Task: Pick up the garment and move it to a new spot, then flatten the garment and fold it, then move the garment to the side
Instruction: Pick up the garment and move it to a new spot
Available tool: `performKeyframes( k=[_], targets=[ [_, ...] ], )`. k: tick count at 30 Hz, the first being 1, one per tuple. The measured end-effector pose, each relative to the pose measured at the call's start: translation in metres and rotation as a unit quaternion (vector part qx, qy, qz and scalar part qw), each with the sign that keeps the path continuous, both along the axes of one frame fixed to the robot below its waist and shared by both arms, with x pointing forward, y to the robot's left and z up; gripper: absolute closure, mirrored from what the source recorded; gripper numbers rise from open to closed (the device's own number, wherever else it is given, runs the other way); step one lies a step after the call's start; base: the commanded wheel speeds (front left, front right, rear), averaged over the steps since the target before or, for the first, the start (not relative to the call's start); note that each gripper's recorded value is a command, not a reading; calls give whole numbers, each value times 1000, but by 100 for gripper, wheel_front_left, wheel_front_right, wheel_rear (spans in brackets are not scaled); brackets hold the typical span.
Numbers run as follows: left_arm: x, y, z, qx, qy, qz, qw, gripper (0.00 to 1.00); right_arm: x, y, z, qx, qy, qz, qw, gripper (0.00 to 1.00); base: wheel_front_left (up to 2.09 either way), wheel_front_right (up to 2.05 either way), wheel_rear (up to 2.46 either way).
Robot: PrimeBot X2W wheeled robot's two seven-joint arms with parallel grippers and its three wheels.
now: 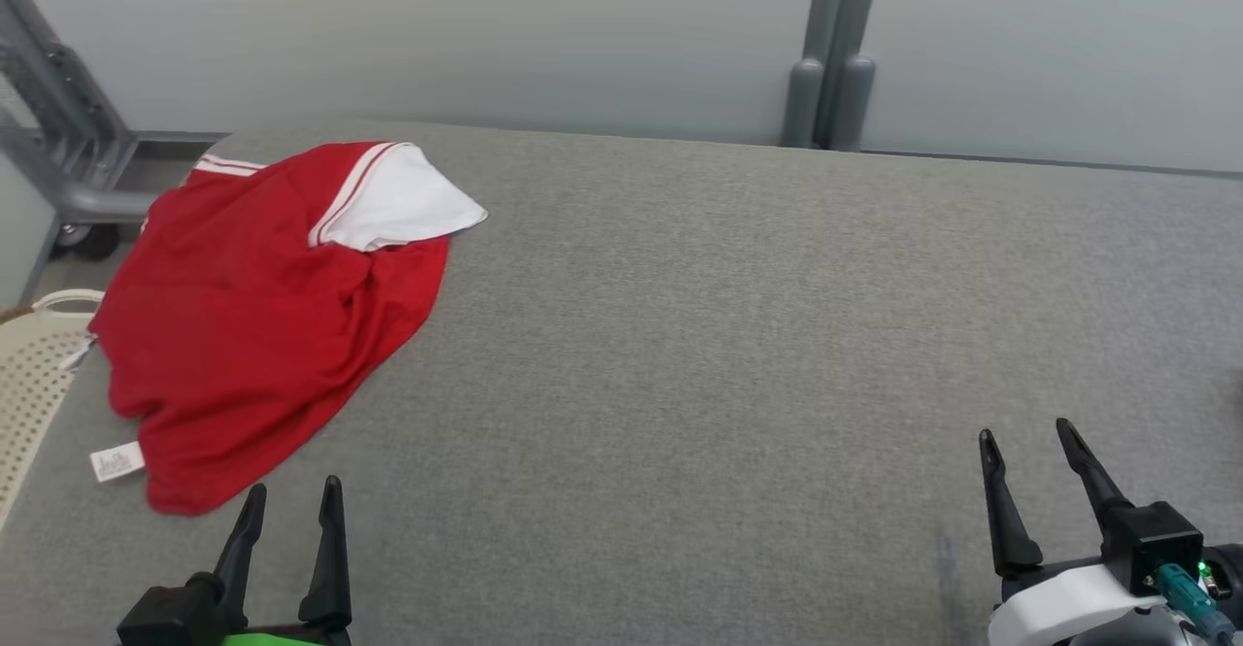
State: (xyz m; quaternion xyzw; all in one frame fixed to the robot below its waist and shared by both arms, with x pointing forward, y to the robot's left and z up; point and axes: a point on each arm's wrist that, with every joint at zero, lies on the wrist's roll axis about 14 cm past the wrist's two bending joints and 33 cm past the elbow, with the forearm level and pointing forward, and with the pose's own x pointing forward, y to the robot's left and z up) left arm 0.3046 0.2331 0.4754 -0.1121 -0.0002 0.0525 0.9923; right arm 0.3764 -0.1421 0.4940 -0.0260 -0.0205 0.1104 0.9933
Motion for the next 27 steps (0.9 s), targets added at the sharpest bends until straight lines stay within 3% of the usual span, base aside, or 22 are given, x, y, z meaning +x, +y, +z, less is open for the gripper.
performKeyframes(
  k=[7,12,16,21,27],
  targets=[
    [-43,41,-7,1,13,80,997,0,12,65,1,8,-1,90,996,0,0,0,0],
    [-98,81,-9,-1,17,172,985,0,13,141,5,16,-3,196,980,0,0,0,0],
    [-121,91,-10,-7,15,213,977,0,12,172,10,18,-10,240,970,0,0,0,0],
    [-124,93,-9,-9,17,227,974,0,17,178,5,19,-4,250,968,0,0,0,0],
    [-85,94,3,-17,1,211,977,0,33,173,-7,0,-3,255,967,0,0,0,0]
  ],
)
